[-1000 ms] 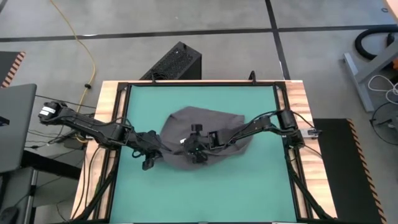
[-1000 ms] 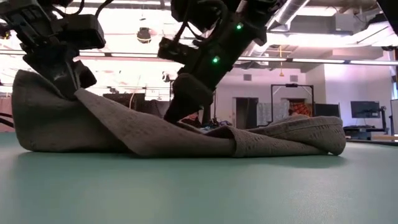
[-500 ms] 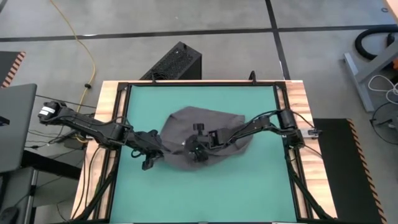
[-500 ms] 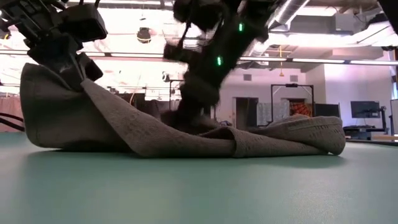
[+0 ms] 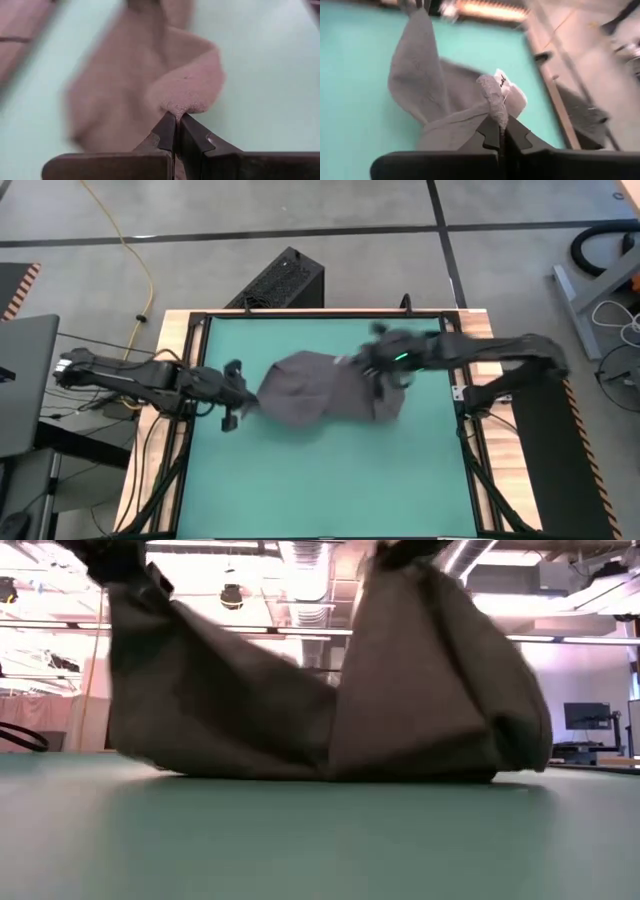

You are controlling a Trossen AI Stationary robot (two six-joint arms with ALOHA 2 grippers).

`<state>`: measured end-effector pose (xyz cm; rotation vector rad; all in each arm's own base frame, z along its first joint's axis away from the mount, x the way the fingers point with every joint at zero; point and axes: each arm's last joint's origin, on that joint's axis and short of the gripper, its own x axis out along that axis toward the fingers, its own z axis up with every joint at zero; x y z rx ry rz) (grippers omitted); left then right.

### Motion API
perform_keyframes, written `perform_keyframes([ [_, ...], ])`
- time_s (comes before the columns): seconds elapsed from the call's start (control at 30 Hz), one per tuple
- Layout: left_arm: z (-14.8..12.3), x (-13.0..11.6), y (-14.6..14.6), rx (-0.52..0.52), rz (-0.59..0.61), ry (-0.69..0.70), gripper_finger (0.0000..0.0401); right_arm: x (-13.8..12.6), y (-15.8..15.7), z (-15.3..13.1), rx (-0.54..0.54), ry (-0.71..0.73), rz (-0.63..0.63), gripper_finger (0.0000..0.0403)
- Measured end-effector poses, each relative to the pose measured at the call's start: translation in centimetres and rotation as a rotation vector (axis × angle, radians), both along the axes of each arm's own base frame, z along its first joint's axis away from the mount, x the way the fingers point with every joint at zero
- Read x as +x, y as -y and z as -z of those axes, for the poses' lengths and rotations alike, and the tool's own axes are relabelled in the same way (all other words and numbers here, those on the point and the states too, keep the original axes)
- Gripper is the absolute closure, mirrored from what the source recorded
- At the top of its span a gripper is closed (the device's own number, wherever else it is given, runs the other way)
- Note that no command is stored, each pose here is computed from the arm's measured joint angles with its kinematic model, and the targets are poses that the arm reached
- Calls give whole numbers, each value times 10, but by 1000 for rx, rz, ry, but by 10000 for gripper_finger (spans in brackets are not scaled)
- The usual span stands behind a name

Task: Roll towel into tight, uniform cylinder
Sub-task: Fold the gray towel

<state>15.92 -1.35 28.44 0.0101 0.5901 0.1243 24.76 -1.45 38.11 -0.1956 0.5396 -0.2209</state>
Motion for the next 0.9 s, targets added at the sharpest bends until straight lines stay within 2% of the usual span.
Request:
perform_keyframes([
  [0.13, -37, -13, -18, 189, -212, 68, 401, -75, 15, -42, -67, 313, 56, 380],
  [0.27, -94, -26, -37, 321, -431, 232, 401, -138, 17, -79, -148, 684, 79, 386],
  [0.33, -123, -35, -42, 351, -488, 317, 401, -165, 12, -92, -190, 827, 34, 386],
  [0.4, -147, -44, -44, 361, -480, 384, 401, -185, 5, -100, -220, 919, -22, 386],
  [0.47, -167, -52, -44, 356, -449, 442, 401, -200, -1, -100, -233, 945, -69, 387],
  [0.63, -193, -65, -42, 339, -408, 520, 401, -212, -6, -87, -197, 852, -75, 387],
  [0.9, -203, -74, -38, 272, -354, 576, 401, -213, -6, -84, -157, 824, -70, 387],
])
